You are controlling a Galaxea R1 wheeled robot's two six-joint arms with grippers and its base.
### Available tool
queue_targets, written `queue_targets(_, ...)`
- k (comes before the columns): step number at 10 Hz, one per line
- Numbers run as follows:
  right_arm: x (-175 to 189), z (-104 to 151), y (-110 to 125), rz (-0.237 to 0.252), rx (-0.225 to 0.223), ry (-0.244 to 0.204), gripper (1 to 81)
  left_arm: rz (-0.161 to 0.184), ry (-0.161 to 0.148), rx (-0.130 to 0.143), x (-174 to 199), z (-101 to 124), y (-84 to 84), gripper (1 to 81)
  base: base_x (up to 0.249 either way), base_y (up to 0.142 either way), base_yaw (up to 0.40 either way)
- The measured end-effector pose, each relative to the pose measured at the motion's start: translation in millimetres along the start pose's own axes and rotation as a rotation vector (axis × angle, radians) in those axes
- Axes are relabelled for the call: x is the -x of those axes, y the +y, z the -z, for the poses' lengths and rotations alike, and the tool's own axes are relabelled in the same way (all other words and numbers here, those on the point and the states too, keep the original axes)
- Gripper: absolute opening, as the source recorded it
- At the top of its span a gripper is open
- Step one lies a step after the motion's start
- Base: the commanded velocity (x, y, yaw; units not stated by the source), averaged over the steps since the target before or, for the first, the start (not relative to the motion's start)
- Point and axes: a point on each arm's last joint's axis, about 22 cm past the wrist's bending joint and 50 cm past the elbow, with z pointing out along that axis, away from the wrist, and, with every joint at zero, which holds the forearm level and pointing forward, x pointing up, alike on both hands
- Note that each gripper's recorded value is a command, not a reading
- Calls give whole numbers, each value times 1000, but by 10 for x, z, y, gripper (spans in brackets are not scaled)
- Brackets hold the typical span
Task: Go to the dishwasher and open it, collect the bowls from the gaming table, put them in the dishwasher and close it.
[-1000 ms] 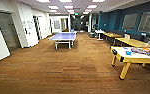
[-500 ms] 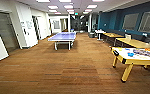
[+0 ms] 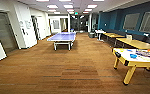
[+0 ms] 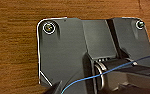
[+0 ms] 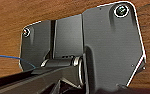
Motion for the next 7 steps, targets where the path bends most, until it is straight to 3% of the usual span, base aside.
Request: queue_targets(7, 12, -16, -76, -1, -10, 0, 811, 1, -5, -2, 46, 3, -7, 811, 183, 0, 0)
